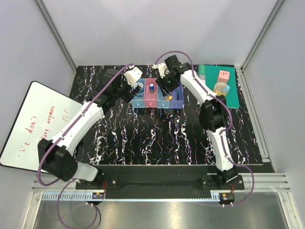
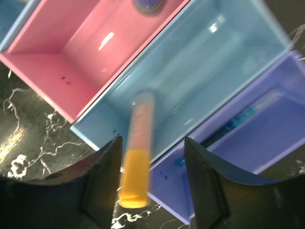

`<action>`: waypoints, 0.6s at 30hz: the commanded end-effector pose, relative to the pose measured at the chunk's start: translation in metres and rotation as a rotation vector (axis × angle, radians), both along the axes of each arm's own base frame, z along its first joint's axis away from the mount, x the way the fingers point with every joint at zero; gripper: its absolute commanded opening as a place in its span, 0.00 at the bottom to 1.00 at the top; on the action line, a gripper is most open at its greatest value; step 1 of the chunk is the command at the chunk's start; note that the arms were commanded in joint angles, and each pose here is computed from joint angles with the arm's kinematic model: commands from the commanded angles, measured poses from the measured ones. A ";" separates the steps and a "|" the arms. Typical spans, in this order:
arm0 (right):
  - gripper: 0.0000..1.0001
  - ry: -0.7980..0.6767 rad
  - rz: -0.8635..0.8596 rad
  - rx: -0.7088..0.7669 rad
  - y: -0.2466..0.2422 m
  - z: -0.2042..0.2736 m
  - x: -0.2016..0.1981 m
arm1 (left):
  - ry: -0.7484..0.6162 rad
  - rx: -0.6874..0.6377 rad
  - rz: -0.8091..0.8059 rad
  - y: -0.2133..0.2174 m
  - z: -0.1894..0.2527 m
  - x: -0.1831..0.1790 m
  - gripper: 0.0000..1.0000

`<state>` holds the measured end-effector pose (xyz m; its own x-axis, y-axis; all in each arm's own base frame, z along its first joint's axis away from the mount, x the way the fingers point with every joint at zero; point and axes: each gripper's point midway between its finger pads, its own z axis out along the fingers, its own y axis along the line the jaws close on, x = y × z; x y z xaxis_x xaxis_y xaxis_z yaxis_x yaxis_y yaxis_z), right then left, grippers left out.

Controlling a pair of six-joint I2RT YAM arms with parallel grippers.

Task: Sort the stationery into containers
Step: Place the pen in the storage box.

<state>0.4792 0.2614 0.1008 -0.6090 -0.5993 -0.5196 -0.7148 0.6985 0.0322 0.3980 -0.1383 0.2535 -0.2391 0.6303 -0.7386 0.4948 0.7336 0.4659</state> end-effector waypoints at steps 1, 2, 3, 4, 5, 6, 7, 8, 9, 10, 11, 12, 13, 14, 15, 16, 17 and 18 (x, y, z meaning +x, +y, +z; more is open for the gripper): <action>0.67 -0.222 -0.039 -0.011 0.004 0.054 0.036 | -0.023 -0.029 -0.015 -0.004 0.006 0.004 0.99; 0.67 -0.250 -0.048 -0.007 0.004 0.062 0.041 | -0.022 -0.028 -0.017 -0.004 0.006 0.003 0.99; 0.67 -0.266 -0.051 -0.008 0.004 0.065 0.044 | -0.020 -0.030 -0.014 -0.004 0.005 0.003 0.99; 0.66 -0.283 -0.061 -0.017 0.002 0.068 0.047 | -0.018 -0.030 -0.015 -0.004 0.004 0.003 0.99; 0.66 -0.292 -0.069 -0.019 0.001 0.070 0.049 | -0.020 -0.034 -0.017 -0.005 0.006 0.003 0.99; 0.66 -0.305 -0.075 -0.018 0.001 0.074 0.051 | -0.020 -0.037 -0.016 -0.005 0.006 0.004 0.99; 0.66 -0.320 -0.086 -0.025 -0.002 0.079 0.052 | -0.021 -0.041 -0.016 -0.005 0.006 0.003 0.99; 0.65 -0.323 -0.087 -0.023 -0.002 0.081 0.051 | -0.020 -0.043 -0.016 -0.006 0.007 0.004 0.99; 0.65 -0.342 -0.106 -0.040 -0.007 0.085 0.054 | -0.025 -0.042 -0.018 -0.005 0.009 0.003 0.99; 0.65 -0.370 -0.124 -0.053 -0.012 0.095 0.055 | -0.024 -0.044 -0.018 -0.006 0.009 0.003 0.99; 0.63 -0.373 -0.131 -0.069 -0.016 0.094 0.055 | -0.029 -0.045 -0.019 -0.006 0.011 0.003 0.99; 0.62 -0.386 -0.137 -0.077 -0.019 0.098 0.055 | -0.030 -0.046 -0.022 -0.006 0.011 0.003 0.99; 0.61 -0.404 -0.141 -0.080 -0.023 0.109 0.052 | -0.028 -0.048 -0.024 -0.006 0.012 0.002 0.99; 0.61 -0.383 -0.130 -0.093 -0.025 0.102 0.046 | -0.025 -0.050 -0.033 -0.007 0.012 0.001 0.99; 0.57 -0.375 -0.113 -0.099 -0.027 0.101 0.041 | -0.021 -0.051 -0.039 -0.008 0.012 -0.001 0.99; 0.52 -0.381 -0.109 -0.093 -0.029 0.110 0.034 | -0.020 -0.053 -0.043 -0.008 0.012 -0.002 0.99; 0.45 -0.344 -0.102 -0.115 -0.034 0.097 0.025 | -0.017 -0.054 -0.047 -0.009 0.012 -0.002 0.99; 0.34 -0.332 -0.096 -0.128 -0.037 0.093 0.020 | -0.015 -0.056 -0.051 -0.009 0.012 -0.004 0.99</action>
<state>0.5174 0.2336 0.1447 -0.5351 -0.6093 -0.5852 -0.6141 0.7562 -0.2259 0.3967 -0.1428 0.2523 -0.2299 0.6264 -0.7448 0.5172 0.7269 0.4517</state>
